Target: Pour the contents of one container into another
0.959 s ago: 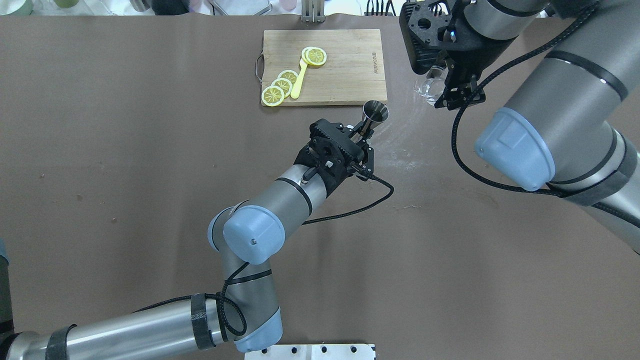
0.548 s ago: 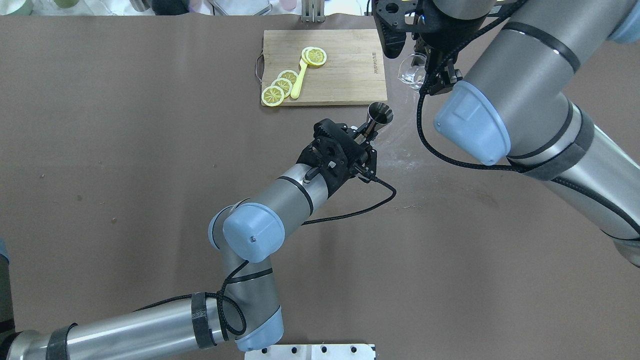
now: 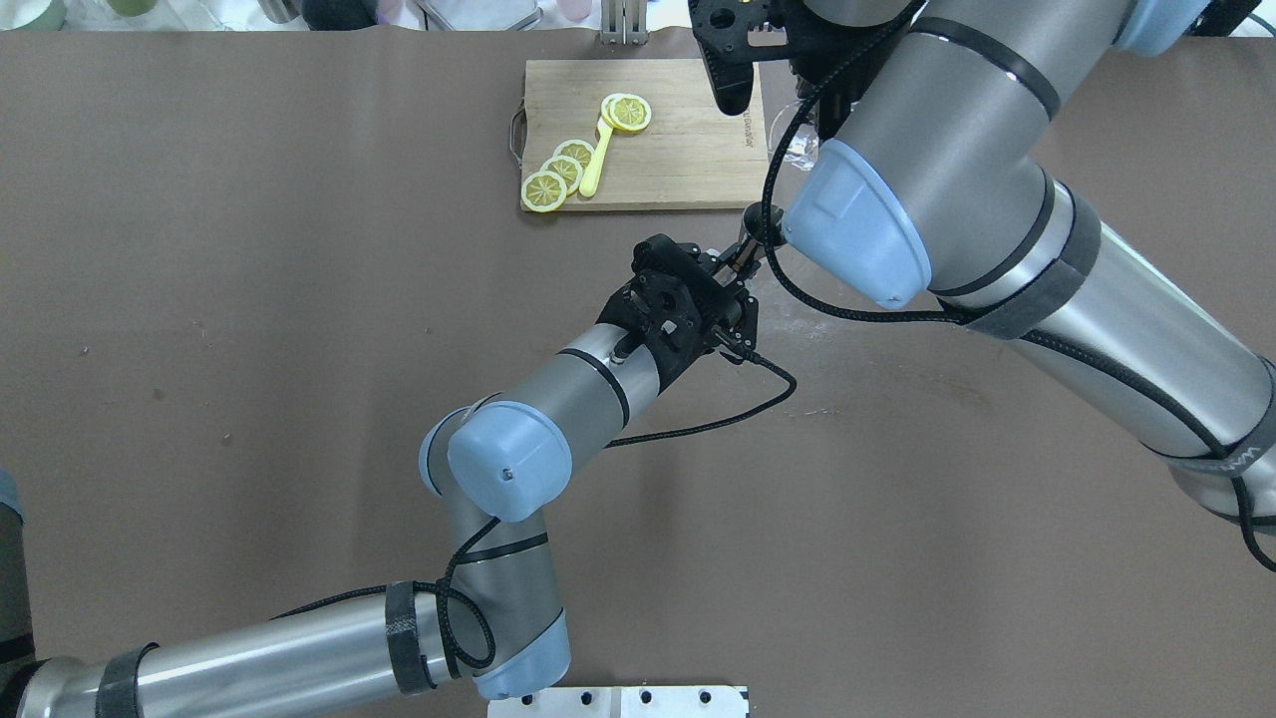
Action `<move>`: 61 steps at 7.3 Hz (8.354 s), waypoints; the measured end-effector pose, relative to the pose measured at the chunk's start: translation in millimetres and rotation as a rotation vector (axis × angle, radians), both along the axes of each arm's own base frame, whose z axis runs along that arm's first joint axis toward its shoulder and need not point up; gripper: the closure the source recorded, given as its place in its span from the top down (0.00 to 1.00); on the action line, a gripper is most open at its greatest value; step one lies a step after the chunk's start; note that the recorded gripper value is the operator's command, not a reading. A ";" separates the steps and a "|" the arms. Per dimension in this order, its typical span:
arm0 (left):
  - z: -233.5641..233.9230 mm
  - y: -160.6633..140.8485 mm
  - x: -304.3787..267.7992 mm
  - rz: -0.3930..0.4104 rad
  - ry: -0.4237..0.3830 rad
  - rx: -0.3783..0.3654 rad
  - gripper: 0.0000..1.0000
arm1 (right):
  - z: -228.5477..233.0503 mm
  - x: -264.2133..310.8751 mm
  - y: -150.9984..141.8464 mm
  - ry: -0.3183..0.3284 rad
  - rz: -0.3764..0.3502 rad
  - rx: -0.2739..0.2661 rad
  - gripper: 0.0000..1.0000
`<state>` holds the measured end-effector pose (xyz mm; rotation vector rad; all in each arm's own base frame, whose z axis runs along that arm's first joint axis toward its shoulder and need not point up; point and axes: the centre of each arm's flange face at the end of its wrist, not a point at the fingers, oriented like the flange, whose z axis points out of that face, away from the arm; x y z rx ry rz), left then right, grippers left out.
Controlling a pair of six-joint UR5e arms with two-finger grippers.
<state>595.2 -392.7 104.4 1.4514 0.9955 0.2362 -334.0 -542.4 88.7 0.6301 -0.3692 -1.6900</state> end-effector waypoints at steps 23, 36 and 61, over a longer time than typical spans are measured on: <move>-2.9 -2.1 -1.8 -0.009 0.000 0.000 0.00 | -15.3 -48.3 31.3 0.375 -0.113 -0.072 0.00; 2.0 -2.5 -1.2 -0.011 -0.004 -0.002 0.00 | -28.5 -54.1 9.6 0.345 -0.136 -0.078 0.00; 426.3 -25.3 -297.9 -0.385 0.080 -0.344 0.00 | 407.6 126.8 -31.3 -0.656 0.015 0.030 0.00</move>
